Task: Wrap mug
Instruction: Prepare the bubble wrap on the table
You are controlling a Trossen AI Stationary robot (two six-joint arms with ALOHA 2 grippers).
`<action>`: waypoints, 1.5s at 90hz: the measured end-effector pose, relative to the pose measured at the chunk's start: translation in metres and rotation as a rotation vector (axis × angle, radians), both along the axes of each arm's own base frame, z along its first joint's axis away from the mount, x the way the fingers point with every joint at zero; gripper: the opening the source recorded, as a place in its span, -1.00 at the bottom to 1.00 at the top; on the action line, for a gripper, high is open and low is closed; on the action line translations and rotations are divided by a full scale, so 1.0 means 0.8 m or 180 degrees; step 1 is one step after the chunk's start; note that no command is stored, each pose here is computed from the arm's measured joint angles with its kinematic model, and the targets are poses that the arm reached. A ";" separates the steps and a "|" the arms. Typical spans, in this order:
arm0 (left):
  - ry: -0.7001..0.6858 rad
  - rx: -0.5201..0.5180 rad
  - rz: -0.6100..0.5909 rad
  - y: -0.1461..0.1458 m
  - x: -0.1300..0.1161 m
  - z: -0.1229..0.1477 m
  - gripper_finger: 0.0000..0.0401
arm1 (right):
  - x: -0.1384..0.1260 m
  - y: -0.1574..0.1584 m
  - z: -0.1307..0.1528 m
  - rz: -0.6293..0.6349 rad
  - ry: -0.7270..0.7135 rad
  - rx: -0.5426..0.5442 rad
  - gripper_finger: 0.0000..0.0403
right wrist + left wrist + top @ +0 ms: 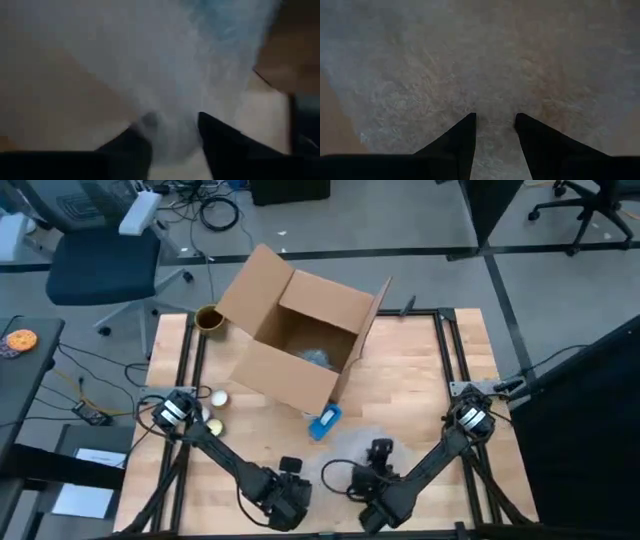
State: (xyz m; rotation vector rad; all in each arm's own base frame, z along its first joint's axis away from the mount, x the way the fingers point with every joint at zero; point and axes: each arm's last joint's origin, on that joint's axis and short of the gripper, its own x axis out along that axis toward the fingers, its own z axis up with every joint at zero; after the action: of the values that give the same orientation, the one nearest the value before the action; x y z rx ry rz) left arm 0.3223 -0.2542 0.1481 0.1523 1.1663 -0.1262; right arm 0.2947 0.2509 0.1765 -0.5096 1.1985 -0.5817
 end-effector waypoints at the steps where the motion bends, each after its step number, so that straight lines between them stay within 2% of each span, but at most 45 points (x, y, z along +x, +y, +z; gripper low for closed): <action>1: 0.0002 -0.0002 -0.0002 0.000 0.000 0.000 -0.35 | -0.001 -0.001 0.002 -0.0017 -0.0003 -0.0010 -0.75; 8: 0.0023 -0.0007 -0.0020 -0.002 -0.002 0.000 -0.35 | -0.009 -0.005 0.022 -0.0046 -0.0046 -0.0029 -0.94; 19: 0.0063 -0.0021 -0.0057 -0.006 -0.007 0.000 -0.35 | -0.023 -0.015 0.061 -0.0137 -0.0242 0.0067 -0.95; 28: 0.0224 -0.0223 -0.0062 -0.008 -0.009 0.009 -0.35 | -0.035 -0.027 0.104 -0.0101 -0.0502 0.0248 -0.99; 40: 0.0259 -0.0375 -0.0089 -0.009 -0.013 0.050 -0.35 | -0.047 -0.051 0.150 -0.0143 -0.0820 0.0428 -0.99; 53: 0.0149 -0.0288 -0.0178 -0.001 -0.023 0.101 -0.35 | -0.052 -0.079 0.181 -0.0217 -0.0957 0.0538 -1.00; 62: -0.0030 -0.0231 -0.0180 0.007 -0.031 0.137 -0.35 | -0.050 -0.095 0.191 -0.0282 -0.0950 0.0601 -1.00; 71: -0.0417 -0.0168 -0.0159 0.013 -0.037 0.173 -0.35 | -0.046 -0.111 0.196 -0.0455 -0.0883 0.0757 -1.00; 85: -0.1169 0.0210 -0.0194 0.009 -0.028 0.189 -0.35 | -0.035 -0.130 0.195 -0.0639 -0.0755 0.0863 -1.00; 95: -0.1624 0.0387 -0.0323 -0.003 -0.009 0.187 -0.35 | -0.031 -0.137 0.194 -0.0698 -0.0680 0.0937 -1.00; 104: -0.1917 0.0468 -0.0561 -0.017 0.017 0.171 -0.35 | -0.029 -0.140 0.194 -0.0713 -0.0664 0.0933 -1.00; 114: -0.2248 0.0583 -0.0655 -0.020 0.052 0.152 -0.35 | -0.029 -0.140 0.194 -0.0706 -0.0662 0.0933 -1.00; 126: -0.2171 0.0750 -0.0592 -0.004 0.083 0.119 -0.35 | -0.041 -0.131 0.208 -0.0568 -0.0862 0.0940 -1.00; 135: -0.2120 0.0749 -0.0414 0.012 0.100 0.103 -0.35 | -0.058 -0.126 0.231 -0.0441 -0.1097 0.1097 -1.00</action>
State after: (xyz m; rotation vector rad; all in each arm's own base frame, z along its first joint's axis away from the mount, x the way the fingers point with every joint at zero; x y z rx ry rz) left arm 0.4025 -0.2444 0.2308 0.4426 0.5022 -0.0447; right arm 0.2486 0.1500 0.3616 -0.0299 0.9799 -0.5402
